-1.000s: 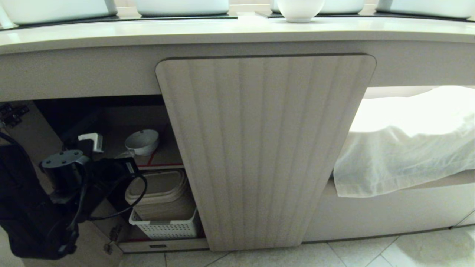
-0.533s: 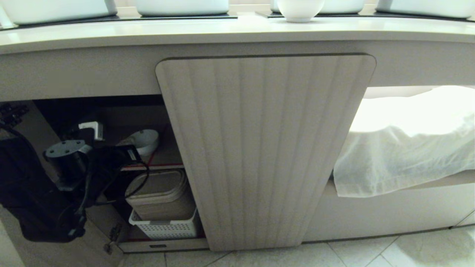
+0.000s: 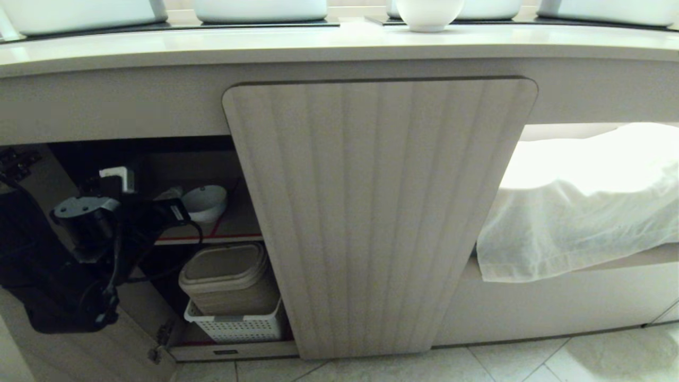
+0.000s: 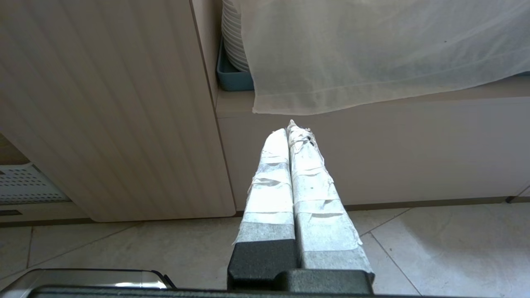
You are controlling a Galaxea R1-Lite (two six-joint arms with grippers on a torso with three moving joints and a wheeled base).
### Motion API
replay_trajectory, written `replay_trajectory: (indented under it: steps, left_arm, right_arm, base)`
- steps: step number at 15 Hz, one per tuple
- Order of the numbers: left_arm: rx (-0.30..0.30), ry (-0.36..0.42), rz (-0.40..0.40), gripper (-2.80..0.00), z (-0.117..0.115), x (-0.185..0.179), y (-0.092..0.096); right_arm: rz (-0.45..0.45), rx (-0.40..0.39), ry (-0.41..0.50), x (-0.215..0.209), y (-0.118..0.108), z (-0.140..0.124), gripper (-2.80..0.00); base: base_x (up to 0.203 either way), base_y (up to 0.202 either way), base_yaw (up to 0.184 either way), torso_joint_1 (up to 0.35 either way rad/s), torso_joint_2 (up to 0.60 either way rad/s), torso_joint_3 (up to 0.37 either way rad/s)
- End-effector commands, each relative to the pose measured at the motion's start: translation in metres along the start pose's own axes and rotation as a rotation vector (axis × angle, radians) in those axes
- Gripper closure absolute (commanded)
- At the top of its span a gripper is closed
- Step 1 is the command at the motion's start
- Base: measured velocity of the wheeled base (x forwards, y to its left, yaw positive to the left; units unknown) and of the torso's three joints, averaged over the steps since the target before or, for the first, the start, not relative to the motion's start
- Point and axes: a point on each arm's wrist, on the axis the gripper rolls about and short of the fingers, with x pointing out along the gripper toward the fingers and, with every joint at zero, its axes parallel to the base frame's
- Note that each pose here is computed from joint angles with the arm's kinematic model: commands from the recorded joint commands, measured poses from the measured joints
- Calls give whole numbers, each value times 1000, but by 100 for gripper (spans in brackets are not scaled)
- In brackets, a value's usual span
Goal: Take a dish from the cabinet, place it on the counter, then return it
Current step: Take the bowl from the cabinet
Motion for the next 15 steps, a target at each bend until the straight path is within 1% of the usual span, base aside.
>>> replay_trajectory:
  steps: [1, 8, 13, 14, 15]
  left_arm:
    - [-1, -7, 2, 0, -1, 1, 1]
    - [-1, 8, 4, 0, -7, 4, 2]
    - [-1, -3, 5, 0, -4, 4, 2]
    - [1, -3, 5, -280, -4, 4, 2]
    - [1, -4, 5, -280, -4, 4, 2]
  right_arm:
    - [0, -1, 0, 0, 0, 0, 0]
    - [0, -1, -1, 0, 0, 0, 0]
    - [0, 0, 0, 0, 0, 0, 0]
    - [0, -1, -1, 0, 0, 0, 0]
    - [0, 0, -2, 0, 0, 0, 0]
  base:
    - [0, 0, 0, 0, 0, 0]
    - [0, 0, 0, 0, 0, 0]
    - [0, 0, 0, 0, 0, 0]
    - [0, 0, 0, 0, 0, 0]
    - [0, 0, 0, 0, 0, 0]
